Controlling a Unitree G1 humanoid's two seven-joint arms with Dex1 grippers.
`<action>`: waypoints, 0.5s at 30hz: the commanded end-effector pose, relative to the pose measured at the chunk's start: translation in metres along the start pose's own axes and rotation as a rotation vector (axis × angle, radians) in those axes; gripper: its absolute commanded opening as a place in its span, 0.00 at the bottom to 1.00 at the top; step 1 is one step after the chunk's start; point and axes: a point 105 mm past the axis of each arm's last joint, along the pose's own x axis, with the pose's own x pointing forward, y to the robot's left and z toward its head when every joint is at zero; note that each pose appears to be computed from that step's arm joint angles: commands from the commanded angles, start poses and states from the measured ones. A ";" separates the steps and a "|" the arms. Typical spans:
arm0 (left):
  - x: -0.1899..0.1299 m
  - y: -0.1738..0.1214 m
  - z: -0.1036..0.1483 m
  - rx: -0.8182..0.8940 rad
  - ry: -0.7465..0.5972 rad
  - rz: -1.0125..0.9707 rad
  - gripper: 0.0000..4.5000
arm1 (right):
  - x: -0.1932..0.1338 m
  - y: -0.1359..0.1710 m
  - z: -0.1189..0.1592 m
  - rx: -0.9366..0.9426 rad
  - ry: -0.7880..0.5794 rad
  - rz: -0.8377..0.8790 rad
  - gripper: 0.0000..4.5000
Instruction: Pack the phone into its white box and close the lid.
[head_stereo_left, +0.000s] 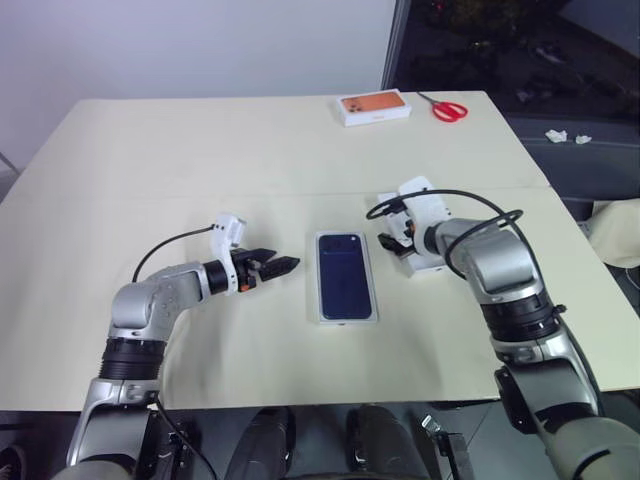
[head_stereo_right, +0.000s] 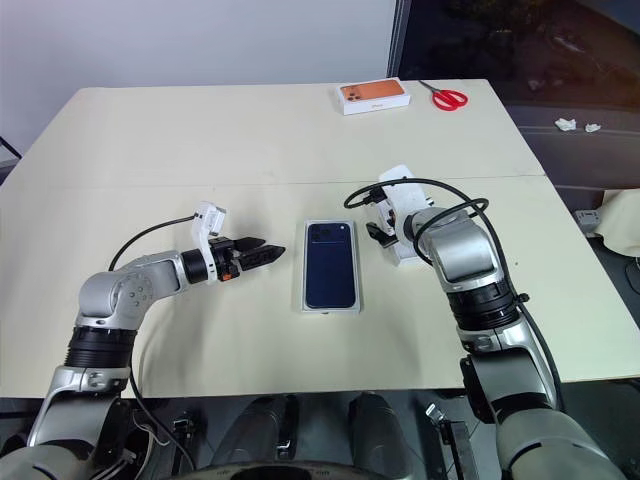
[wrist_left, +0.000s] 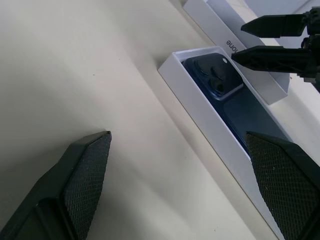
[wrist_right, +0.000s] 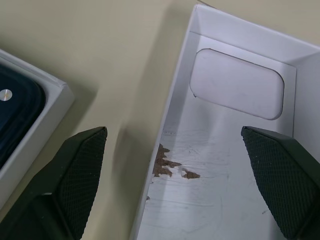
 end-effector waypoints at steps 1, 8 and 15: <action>-0.002 0.005 -0.002 -0.007 0.005 0.027 1.00 | -0.007 0.001 0.011 -0.019 -0.045 -0.003 1.00; -0.001 0.004 -0.002 -0.009 0.005 0.026 1.00 | -0.006 0.000 0.009 -0.024 -0.036 -0.007 1.00; 0.000 0.003 -0.002 -0.012 0.005 0.024 1.00 | -0.007 0.000 0.004 -0.031 -0.024 -0.010 1.00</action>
